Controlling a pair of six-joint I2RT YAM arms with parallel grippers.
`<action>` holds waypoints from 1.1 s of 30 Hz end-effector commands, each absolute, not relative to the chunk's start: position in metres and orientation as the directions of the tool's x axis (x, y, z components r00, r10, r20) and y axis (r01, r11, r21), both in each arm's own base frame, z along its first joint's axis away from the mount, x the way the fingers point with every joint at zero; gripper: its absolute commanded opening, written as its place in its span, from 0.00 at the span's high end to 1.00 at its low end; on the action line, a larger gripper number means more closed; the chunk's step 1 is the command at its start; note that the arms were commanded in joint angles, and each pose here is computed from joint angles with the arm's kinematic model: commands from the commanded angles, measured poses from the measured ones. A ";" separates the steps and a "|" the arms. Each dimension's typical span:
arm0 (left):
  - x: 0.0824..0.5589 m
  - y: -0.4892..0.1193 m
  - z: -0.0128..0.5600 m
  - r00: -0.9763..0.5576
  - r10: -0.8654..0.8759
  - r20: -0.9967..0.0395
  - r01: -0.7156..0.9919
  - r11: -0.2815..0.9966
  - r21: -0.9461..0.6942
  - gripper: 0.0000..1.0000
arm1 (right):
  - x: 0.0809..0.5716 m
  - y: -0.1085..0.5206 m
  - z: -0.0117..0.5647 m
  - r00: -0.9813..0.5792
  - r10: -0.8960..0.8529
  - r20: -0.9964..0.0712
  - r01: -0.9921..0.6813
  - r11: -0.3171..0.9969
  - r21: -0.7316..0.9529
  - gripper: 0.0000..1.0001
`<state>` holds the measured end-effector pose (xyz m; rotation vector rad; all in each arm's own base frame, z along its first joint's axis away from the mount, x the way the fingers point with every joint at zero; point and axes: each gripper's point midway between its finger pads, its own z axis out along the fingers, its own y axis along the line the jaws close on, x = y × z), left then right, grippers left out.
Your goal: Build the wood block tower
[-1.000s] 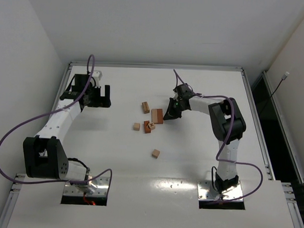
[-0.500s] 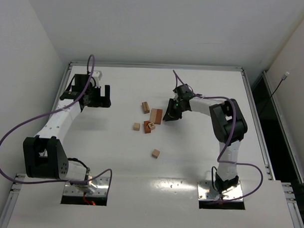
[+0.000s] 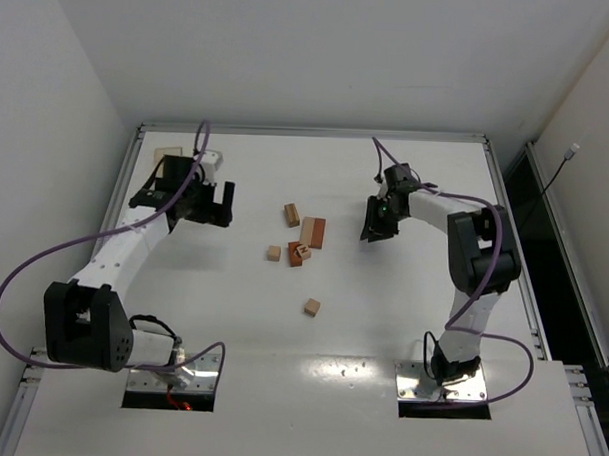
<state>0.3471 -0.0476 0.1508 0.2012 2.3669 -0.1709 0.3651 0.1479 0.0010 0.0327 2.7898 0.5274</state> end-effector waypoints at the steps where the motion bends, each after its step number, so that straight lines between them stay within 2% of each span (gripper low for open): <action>1: 0.341 -0.084 0.164 -0.645 0.233 -0.728 0.334 0.943 0.006 0.01 | 0.392 0.134 0.041 -0.890 0.003 -0.456 -0.141 0.950 0.280 0.79; 5: 0.345 -0.097 0.166 -0.629 0.274 -0.727 0.353 0.935 0.047 0.01 | 0.404 0.137 0.046 -0.878 0.005 -0.479 -0.148 0.948 0.282 0.86; 6: 0.347 -0.099 0.166 -0.629 0.280 -0.726 0.353 0.934 0.055 0.01 | 0.403 0.141 0.038 -0.892 0.012 -0.453 -0.133 0.948 0.288 0.93; 8: 0.347 -0.099 0.166 -0.629 0.280 -0.726 0.353 0.934 0.055 0.01 | 0.405 0.152 0.035 -0.903 0.023 -0.429 -0.127 0.940 0.317 1.00; 14: 0.348 -0.094 0.166 -0.634 0.272 -0.724 0.326 0.943 0.069 0.01 | 0.409 0.172 0.006 -0.935 0.057 -0.349 -0.076 0.932 0.355 1.00; 23: 0.349 -0.093 0.163 -0.641 0.274 -0.717 0.320 0.944 0.075 0.01 | 0.416 0.205 -0.011 -0.951 0.061 -0.303 -0.067 0.916 0.395 1.00; 33: 0.349 -0.091 0.163 -0.644 0.266 -0.717 0.308 0.949 0.075 0.01 | 0.428 0.234 -0.015 -0.950 0.047 -0.307 -0.093 0.900 0.425 1.00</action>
